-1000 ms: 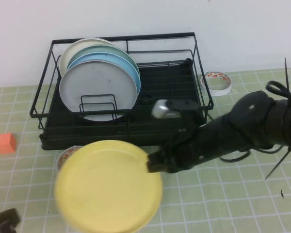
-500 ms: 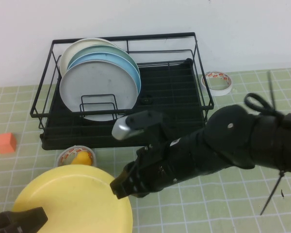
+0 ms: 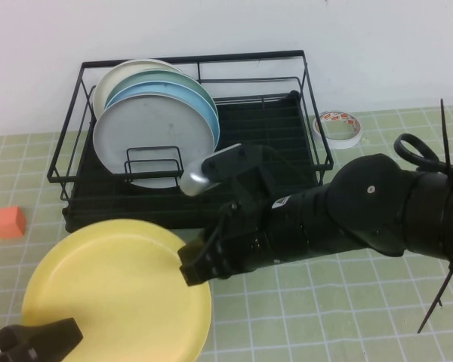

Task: Place plate on rack
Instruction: Hand over the plate, then place the plate on the rack

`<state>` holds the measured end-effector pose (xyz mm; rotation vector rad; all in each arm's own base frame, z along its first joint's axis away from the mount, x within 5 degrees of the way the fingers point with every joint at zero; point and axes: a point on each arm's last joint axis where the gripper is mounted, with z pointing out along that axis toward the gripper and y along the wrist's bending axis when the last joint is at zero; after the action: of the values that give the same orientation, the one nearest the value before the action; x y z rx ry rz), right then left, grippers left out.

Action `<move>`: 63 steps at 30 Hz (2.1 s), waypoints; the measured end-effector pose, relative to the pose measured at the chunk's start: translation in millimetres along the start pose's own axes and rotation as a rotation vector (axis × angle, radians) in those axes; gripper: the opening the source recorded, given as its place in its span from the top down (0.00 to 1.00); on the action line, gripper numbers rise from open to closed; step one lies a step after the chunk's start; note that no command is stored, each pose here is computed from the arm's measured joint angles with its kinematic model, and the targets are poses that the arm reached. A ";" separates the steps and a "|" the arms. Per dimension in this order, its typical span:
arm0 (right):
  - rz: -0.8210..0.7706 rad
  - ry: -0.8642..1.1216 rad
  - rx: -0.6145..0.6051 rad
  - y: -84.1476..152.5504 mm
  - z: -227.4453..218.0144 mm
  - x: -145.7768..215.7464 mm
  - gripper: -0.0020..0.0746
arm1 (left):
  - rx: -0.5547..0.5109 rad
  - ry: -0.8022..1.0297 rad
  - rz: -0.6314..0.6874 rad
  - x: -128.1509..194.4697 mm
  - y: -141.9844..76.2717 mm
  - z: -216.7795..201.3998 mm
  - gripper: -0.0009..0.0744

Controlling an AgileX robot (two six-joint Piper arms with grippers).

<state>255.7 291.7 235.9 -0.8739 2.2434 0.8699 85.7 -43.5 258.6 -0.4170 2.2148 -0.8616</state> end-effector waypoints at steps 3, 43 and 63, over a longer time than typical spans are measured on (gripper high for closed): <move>0.005 -0.022 0.027 -6.7 -1.6 -2.8 0.96 | 0.001 0.000 0.015 0.0 -0.1 0.0 0.25; -0.107 -0.227 -0.189 4.0 -19.2 -24.0 0.47 | -0.066 -0.221 0.625 -25.4 -2.1 2.0 0.86; -0.581 0.049 -0.017 47.5 -199.6 -0.9 0.97 | -0.272 -0.460 1.511 -83.0 -42.5 17.6 0.86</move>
<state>167.7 172.8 378.1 -1.4646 1.8558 0.5947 157.6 -39.7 320.4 0.8158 1.5414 0.3371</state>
